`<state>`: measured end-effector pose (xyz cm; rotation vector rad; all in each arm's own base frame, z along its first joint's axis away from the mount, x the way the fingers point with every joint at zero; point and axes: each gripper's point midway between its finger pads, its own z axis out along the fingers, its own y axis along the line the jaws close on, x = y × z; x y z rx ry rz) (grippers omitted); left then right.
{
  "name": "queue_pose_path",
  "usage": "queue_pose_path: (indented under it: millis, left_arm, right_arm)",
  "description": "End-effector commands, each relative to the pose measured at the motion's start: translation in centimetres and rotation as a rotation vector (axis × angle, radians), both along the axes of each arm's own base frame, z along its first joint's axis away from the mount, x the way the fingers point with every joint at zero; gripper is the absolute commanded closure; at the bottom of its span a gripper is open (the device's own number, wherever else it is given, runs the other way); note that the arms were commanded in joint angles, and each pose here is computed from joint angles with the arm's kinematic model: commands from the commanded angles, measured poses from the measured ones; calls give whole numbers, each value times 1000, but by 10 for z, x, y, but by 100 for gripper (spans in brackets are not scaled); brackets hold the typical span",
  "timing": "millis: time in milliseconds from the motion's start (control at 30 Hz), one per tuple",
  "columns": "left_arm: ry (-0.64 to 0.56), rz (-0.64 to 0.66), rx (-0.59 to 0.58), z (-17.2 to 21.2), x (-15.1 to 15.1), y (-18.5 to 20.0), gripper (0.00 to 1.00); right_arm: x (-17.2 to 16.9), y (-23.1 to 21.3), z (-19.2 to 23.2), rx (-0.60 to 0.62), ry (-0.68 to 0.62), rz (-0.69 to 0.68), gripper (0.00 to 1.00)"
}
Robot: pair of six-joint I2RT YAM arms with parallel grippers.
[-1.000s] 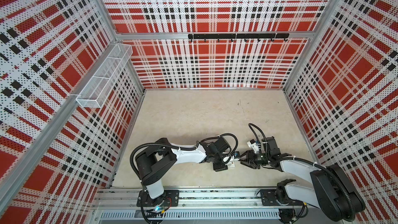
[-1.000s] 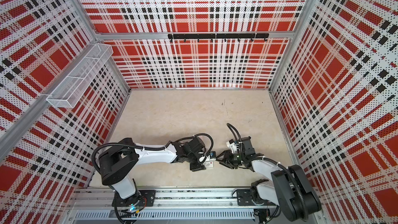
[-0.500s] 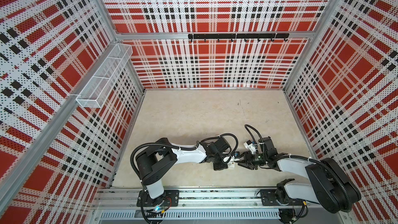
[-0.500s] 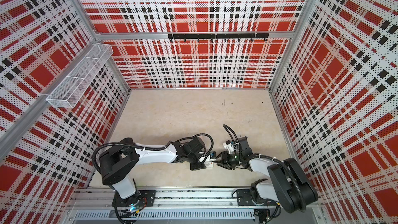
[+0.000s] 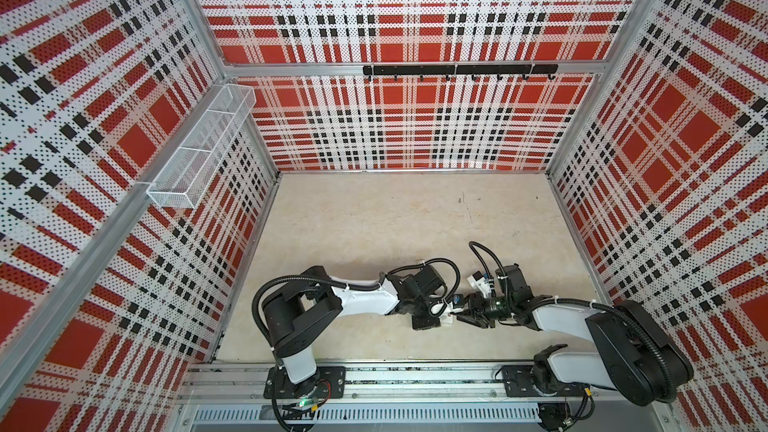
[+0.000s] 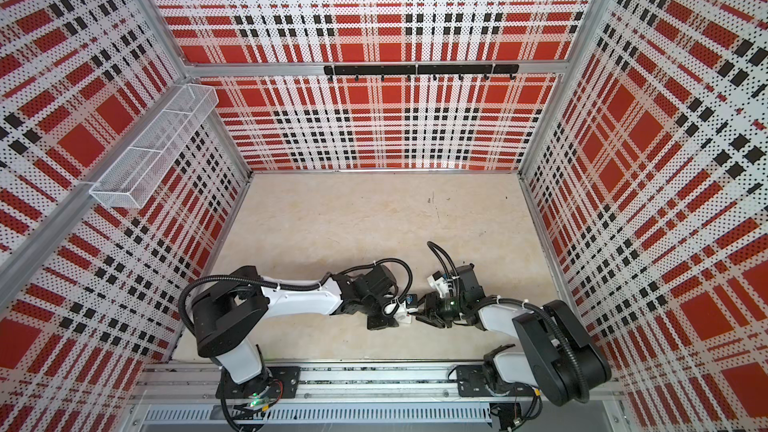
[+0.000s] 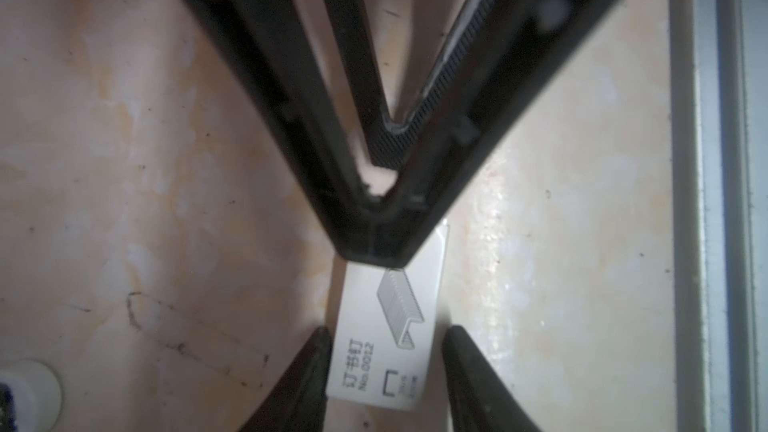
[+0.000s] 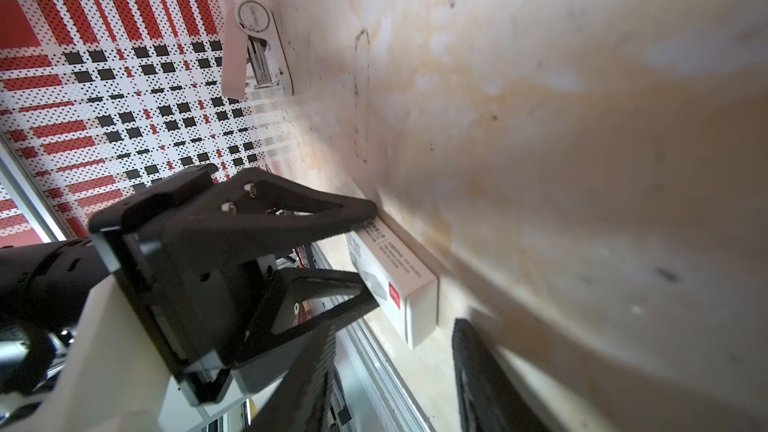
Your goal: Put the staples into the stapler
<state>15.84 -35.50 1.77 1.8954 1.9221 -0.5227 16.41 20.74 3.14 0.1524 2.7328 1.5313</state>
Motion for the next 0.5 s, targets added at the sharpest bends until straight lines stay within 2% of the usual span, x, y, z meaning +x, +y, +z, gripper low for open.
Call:
queue_pose_path:
  millis: [0,467]
  left_arm:
    - [38,-26,27,-9,-12,3,58]
    - [43,-46,42,-12,-17,4,59]
  right_arm:
    - [1,2,4,17,-25,7,52]
    - [-3,4,4,38,-23,30,54]
